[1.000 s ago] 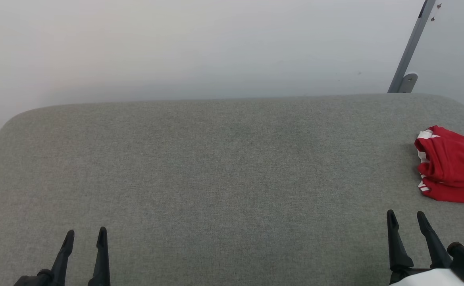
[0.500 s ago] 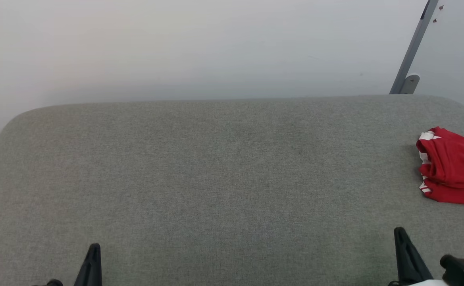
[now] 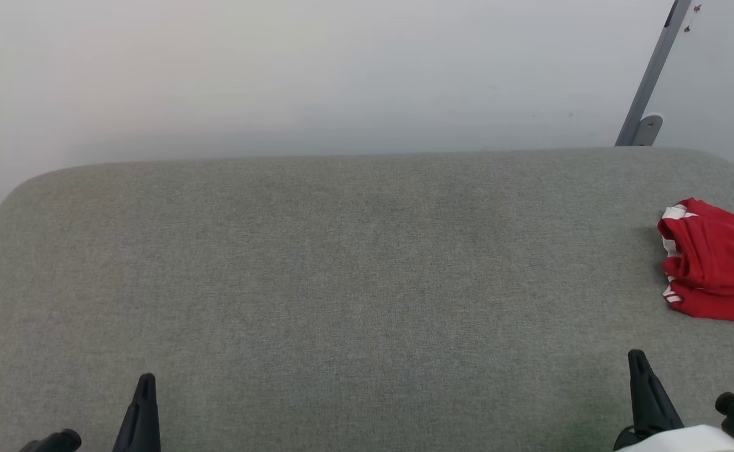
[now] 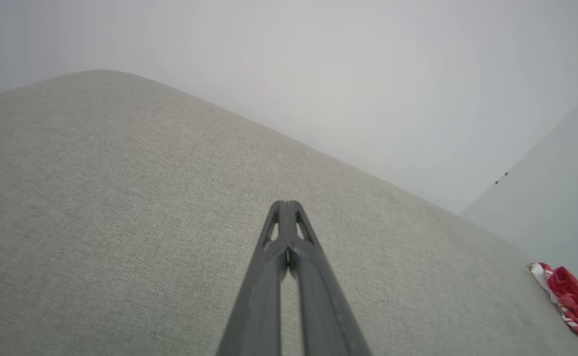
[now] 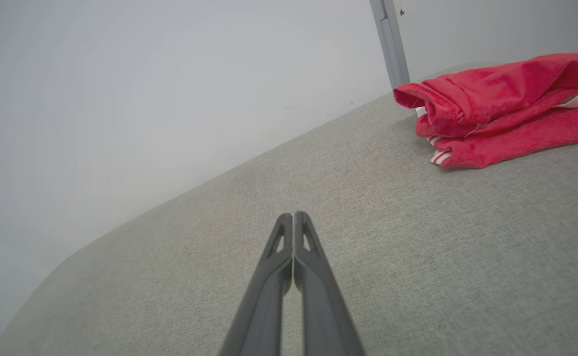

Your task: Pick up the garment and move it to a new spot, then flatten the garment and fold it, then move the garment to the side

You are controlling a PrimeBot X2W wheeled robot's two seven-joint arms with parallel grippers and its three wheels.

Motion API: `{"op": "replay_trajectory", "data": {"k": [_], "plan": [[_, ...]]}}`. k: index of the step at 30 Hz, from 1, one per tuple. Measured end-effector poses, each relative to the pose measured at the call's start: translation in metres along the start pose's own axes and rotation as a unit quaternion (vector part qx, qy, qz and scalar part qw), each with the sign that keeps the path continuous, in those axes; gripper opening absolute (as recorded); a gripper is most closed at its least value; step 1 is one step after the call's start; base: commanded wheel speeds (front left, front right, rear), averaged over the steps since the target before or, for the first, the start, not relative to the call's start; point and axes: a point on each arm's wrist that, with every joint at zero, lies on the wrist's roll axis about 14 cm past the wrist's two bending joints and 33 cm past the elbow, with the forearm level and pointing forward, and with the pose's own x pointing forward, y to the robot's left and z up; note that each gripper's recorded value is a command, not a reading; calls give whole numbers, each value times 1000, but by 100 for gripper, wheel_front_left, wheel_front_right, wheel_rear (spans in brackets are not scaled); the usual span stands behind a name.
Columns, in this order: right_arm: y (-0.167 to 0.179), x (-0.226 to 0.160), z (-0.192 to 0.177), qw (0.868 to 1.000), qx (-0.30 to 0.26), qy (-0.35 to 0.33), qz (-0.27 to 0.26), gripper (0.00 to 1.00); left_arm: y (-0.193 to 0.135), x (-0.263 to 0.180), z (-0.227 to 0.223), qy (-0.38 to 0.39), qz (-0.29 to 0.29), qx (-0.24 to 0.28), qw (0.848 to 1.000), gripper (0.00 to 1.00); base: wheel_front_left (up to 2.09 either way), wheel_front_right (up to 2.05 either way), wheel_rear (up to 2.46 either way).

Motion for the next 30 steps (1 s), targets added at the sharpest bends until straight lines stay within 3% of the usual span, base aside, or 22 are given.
{"op": "replay_trajectory", "data": {"k": [13, 30], "plan": [[0, 9, 4, 995, 96, 0, -8, 0, -1, 11, 2, 3, 11, -99, 995, 0, 0, 0, 0], [3, 18, 9, 979, 202, 2, -9, 0, -5, 25, 4, 8, 14, -207, 978, 0, 0, 0, 0]]}}
